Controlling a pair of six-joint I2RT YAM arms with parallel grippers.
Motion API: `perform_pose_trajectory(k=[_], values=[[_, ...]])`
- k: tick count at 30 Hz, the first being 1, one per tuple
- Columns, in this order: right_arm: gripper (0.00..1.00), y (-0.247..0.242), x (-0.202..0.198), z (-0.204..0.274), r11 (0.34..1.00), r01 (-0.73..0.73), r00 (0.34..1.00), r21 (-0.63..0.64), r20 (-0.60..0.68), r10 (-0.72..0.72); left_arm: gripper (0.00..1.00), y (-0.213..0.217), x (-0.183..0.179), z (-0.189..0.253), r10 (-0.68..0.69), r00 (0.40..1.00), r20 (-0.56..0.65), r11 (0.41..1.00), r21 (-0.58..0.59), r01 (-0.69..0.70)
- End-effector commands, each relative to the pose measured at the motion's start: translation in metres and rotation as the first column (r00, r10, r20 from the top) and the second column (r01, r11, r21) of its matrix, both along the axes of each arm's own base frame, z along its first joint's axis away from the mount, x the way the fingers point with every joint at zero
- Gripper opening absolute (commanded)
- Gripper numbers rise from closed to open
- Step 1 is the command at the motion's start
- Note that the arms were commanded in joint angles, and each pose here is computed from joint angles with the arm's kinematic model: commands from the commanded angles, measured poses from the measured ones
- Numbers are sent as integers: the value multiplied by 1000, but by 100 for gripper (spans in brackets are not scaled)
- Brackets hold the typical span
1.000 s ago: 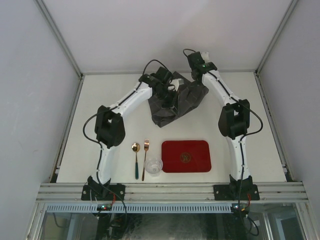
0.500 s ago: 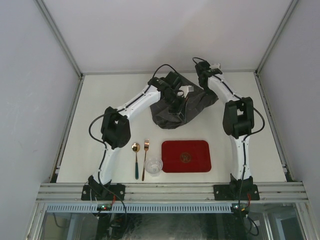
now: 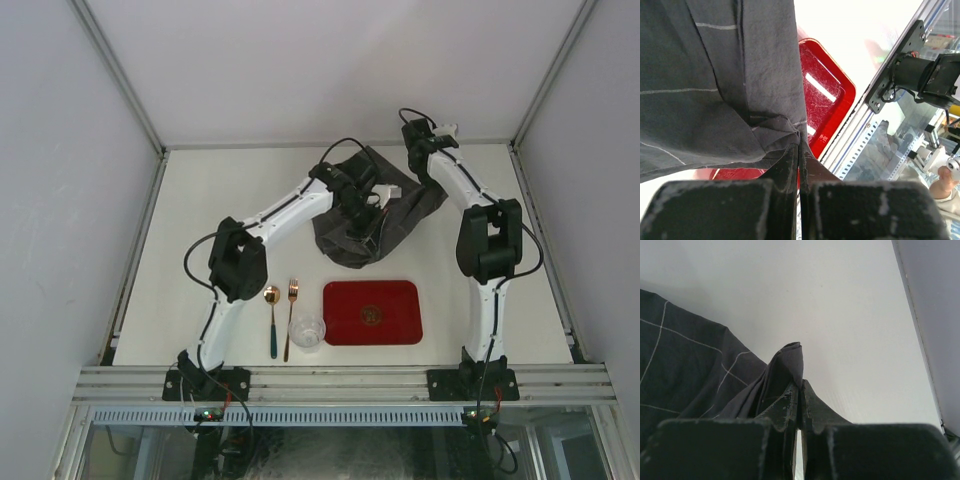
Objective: Set the dinner table for one person
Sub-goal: Flatten out the napkin at the center of the board.
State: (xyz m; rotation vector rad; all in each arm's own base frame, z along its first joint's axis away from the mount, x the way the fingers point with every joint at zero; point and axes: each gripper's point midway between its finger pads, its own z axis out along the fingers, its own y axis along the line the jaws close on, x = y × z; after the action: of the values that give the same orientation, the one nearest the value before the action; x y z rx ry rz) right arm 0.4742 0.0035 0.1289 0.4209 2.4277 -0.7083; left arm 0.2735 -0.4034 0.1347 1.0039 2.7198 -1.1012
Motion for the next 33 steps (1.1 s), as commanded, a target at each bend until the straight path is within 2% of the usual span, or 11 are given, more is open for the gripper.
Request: perform_pose_trajectory(k=[1, 3, 6, 7, 10, 14, 24, 30, 33], values=[[0, -5, -2, 20, 999, 35, 997, 17, 63, -36, 0, -9, -11, 17, -63, 998, 27, 997, -40, 64], [0, -3, -4, 17, 999, 38, 998, 26, 58, -39, 0, -9, -13, 17, -65, 997, 29, 997, -37, 67], [1, -1, -4, 15, 999, 37, 998, 36, 54, -39, 7, -8, -13, 21, -65, 997, 40, 997, -36, 66], [5, -1, -5, 15, 999, 37, 998, 38, 54, -39, 11, -8, -13, 23, -63, 997, 47, 997, -34, 64], [24, -2, -5, 19, 998, 40, 997, 39, 64, -42, 19, -6, -12, 27, -63, 996, 65, 997, -34, 65], [40, -1, -6, 25, 999, 39, 996, 38, 75, -42, 26, -5, -12, 35, -61, 995, 82, 997, -44, 65], [60, -3, -9, 41, 999, 50, 993, 13, 108, -51, 25, 2, 2, 44, -23, 990, 142, 999, -22, 26], [80, -9, -15, 54, 997, 78, 988, -12, 132, -76, 21, 23, 35, 40, 94, 986, 139, 995, -3, -95], [82, -2, -13, 58, 998, 55, 987, 22, 152, -58, 20, 39, 60, 41, 183, 969, 168, 982, 13, -188]])
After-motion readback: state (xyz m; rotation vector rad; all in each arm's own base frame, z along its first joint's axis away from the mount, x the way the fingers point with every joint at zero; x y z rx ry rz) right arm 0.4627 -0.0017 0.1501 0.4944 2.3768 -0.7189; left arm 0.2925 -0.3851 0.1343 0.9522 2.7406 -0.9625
